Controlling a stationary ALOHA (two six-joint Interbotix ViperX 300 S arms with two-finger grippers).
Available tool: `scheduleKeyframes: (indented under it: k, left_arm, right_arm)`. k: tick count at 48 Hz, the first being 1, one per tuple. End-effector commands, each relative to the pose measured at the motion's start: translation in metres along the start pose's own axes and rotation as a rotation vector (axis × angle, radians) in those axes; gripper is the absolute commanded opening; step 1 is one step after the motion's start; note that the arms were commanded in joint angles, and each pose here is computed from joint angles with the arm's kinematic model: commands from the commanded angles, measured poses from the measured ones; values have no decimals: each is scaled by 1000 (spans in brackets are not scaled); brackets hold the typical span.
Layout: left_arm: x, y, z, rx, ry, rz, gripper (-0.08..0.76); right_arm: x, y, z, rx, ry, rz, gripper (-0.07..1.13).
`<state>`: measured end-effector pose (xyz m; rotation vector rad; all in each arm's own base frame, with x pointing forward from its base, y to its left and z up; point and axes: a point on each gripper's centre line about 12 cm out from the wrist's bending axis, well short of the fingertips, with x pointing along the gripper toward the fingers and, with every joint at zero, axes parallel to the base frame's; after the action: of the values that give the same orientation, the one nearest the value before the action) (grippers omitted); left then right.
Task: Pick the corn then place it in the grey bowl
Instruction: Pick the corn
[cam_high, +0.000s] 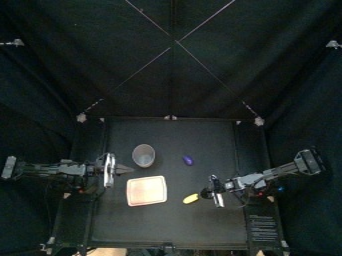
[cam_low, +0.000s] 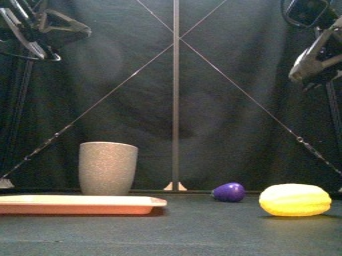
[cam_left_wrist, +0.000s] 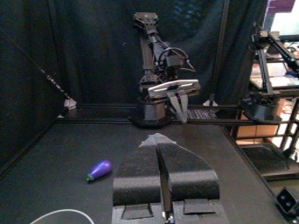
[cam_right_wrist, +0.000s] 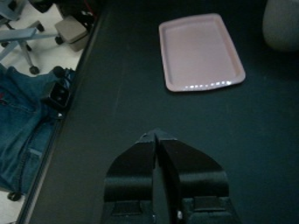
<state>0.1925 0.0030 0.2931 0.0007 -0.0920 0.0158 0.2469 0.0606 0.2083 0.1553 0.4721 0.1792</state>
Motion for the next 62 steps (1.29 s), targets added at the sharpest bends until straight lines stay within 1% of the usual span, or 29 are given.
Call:
scheduleKeyframes:
  k: [1, 8, 9, 11, 14, 17, 38, 51, 56, 62]
  left_arm:
    - [2, 0, 7, 0, -18, 2, -33]
    - [2, 0, 7, 2, -17, 1, -33]
    - [2, 0, 7, 0, -20, 2, -33]
    - [2, 0, 7, 0, -18, 2, -33]
    - [1, 0, 6, 0, -18, 2, -33]
    - [1, 0, 5, 0, -15, 2, -33]
    - [1, 1, 4, 2, -12, 3, -33]
    - [0, 1, 0, 0, -2, 5, -33]
    - [0, 1, -1, -1, 0, 5, -33]
    - [0, 1, 0, 0, -2, 5, -33]
  right_arm:
    - [8, 0, -1, 27, 19, -8, 559]
    - [21, -4, -9, 51, 52, -27, 826]
    - [24, -4, -11, 58, 58, -31, 880]
    - [27, -5, -13, 71, 68, -37, 943]
    - [33, -6, -17, 92, 86, -47, 1021]
    - [39, -8, -22, 98, 108, -56, 1055]
    - [82, -12, -53, 90, 269, -94, 1046]
    - [89, -14, -56, 89, 286, -103, 1014]
    - [89, -14, -57, 89, 289, -104, 922]
    - [91, -16, -59, 97, 297, -110, 748]
